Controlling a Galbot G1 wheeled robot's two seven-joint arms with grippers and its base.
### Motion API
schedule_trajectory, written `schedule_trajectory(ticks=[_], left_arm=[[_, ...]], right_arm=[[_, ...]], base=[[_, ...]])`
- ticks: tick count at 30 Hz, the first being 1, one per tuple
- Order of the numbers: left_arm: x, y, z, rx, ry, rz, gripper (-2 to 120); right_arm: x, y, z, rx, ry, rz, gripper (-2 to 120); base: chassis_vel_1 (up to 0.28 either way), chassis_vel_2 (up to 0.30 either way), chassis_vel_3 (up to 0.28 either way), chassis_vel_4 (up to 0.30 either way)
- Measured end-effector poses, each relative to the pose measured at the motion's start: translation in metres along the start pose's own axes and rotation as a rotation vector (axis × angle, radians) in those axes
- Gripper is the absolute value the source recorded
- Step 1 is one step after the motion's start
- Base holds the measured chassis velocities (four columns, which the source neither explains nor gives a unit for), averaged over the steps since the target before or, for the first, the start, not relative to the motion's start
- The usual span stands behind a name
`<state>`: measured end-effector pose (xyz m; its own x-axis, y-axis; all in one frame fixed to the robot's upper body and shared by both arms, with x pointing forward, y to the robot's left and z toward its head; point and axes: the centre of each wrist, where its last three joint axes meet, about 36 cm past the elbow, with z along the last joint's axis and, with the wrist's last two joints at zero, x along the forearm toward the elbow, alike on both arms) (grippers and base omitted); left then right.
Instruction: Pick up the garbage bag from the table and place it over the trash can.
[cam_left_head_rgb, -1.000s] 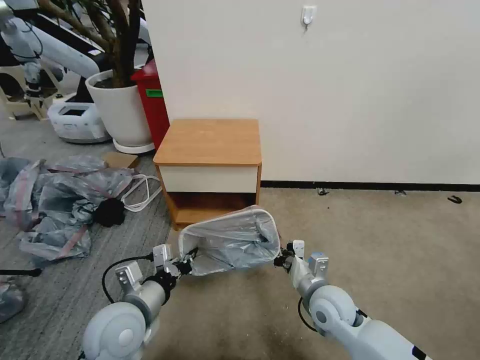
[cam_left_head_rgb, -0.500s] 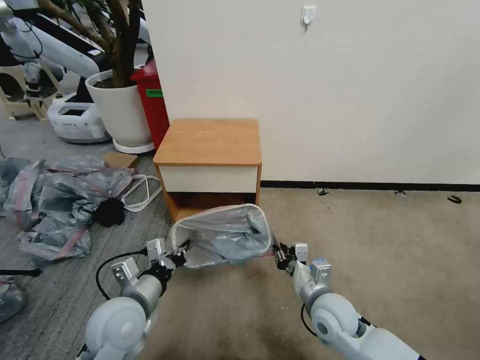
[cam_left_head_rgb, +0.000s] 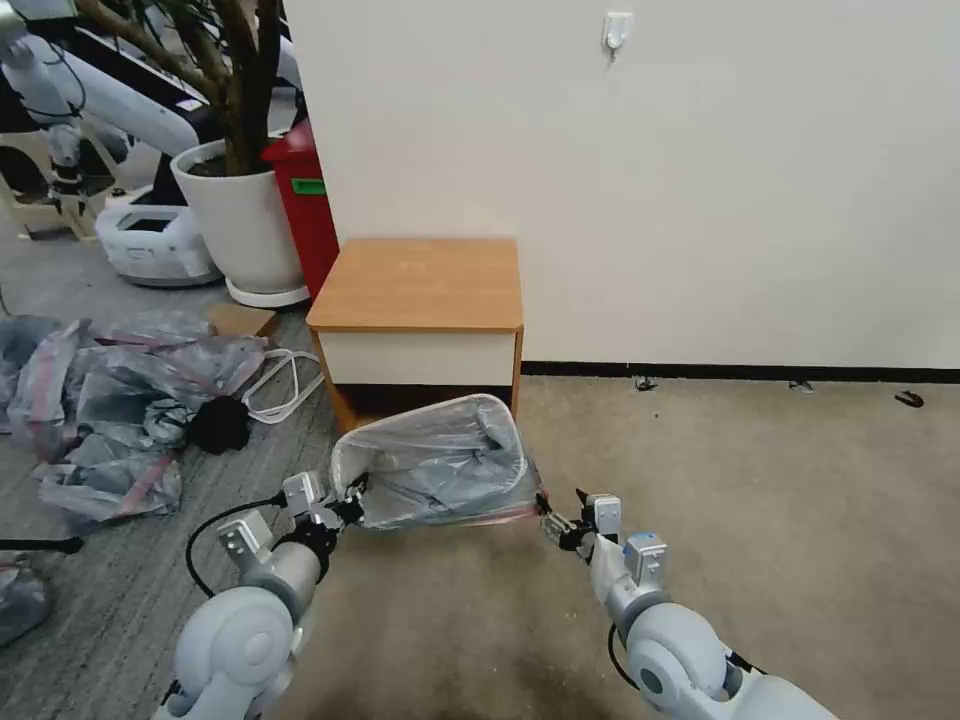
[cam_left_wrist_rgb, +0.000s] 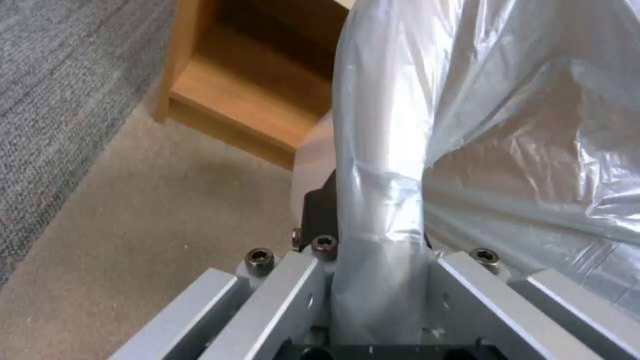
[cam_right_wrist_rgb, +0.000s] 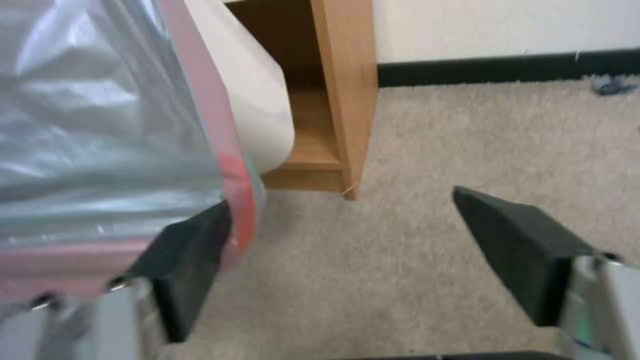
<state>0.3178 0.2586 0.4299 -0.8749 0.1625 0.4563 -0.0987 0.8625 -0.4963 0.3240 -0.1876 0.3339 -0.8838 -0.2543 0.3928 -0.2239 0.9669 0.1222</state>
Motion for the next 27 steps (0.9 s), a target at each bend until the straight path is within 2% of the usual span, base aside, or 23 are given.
schedule_trajectory(ticks=[2, 5, 11, 17, 20, 24, 27], left_arm=[[-0.001, 0.0, -0.001, 0.002, -0.002, -0.004, 1], [-0.002, 0.001, 0.0, 0.005, -0.002, -0.009, 1], [-0.006, 0.003, -0.002, 0.006, -0.01, -0.019, 1], [-0.008, 0.006, -0.001, 0.003, -0.009, -0.027, 1], [-0.011, 0.007, 0.002, -0.01, -0.009, -0.038, 1], [-0.013, 0.008, 0.005, -0.019, -0.011, -0.043, 1], [-0.013, 0.007, 0.007, -0.032, -0.009, -0.043, 1]], right_arm=[[0.003, -0.002, 0.003, 0.026, -0.004, 0.002, 98], [0.006, -0.004, 0.006, 0.041, -0.005, 0.008, 105], [0.019, -0.02, 0.007, 0.136, -0.04, 0.062, 114], [0.039, -0.03, -0.009, 0.174, -0.096, 0.079, 114], [0.066, -0.02, -0.028, 0.179, -0.148, 0.038, 112], [0.083, -0.008, -0.041, 0.168, -0.18, 0.002, 109], [0.098, 0.007, -0.056, 0.188, -0.224, -0.034, 100]], base=[[0.0, 0.0, 0.0, 0.0], [0.0, 0.0, 0.0, 0.0], [0.0, 0.0, 0.0, 0.0], [0.0, 0.0, 0.0, 0.0], [0.0, 0.0, 0.0, 0.0], [0.0, 0.0, 0.0, 0.0], [0.0, 0.0, 0.0, 0.0]])
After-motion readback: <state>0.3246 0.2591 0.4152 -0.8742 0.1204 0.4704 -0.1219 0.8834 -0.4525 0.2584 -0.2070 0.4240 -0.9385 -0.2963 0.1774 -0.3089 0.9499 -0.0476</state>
